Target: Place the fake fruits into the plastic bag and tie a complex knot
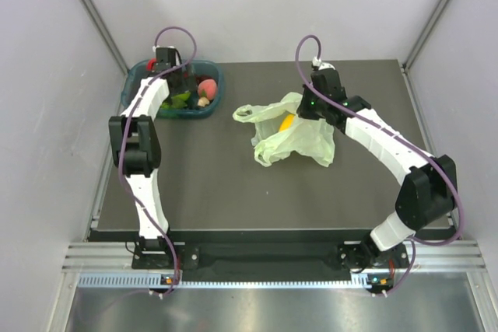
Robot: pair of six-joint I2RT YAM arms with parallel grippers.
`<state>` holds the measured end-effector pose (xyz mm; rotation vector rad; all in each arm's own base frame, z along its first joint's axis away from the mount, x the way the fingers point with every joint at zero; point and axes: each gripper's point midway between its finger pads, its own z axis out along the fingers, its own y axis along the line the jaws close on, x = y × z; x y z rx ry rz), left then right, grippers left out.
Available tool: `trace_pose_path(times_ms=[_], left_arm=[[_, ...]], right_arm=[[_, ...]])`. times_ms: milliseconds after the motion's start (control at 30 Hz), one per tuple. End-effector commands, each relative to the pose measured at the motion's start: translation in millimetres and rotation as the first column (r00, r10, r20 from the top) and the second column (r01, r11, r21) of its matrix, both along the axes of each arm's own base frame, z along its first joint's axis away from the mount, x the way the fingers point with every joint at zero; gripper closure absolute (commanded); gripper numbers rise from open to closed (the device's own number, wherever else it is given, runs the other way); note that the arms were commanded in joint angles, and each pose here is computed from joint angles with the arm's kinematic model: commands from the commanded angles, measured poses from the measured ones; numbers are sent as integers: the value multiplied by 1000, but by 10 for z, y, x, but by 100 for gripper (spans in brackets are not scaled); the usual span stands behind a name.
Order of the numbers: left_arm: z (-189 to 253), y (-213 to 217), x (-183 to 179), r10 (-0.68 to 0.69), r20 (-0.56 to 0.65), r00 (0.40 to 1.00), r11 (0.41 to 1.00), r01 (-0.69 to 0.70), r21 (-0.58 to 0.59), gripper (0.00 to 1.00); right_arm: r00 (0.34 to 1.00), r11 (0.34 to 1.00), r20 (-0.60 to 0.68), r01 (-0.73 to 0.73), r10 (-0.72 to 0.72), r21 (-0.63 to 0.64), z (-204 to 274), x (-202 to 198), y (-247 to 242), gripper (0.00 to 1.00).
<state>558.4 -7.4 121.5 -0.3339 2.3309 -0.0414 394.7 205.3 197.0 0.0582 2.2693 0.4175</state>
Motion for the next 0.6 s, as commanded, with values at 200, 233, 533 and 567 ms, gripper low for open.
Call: trace_pose_path(times_ms=[200, 233, 533, 567], left_arm=[[-213, 193, 466, 43, 0, 999, 997, -43, 64, 2], [-229, 170, 502, 31, 5, 1000, 998, -31, 57, 2], [-175, 220, 519, 17, 46, 999, 1000, -17, 1, 51], [99, 194, 511, 10, 104, 994, 1000, -9, -11, 51]], right_arm=[[998, 1000, 55, -1, 0, 17, 194, 129, 4, 100], [999, 1000, 53, 0, -1, 12, 180, 137, -4, 100], [999, 1000, 46, -5, 5, 2, 136, 145, 10, 100], [999, 1000, 47, -3, 2, 4, 139, 151, 5, 100]])
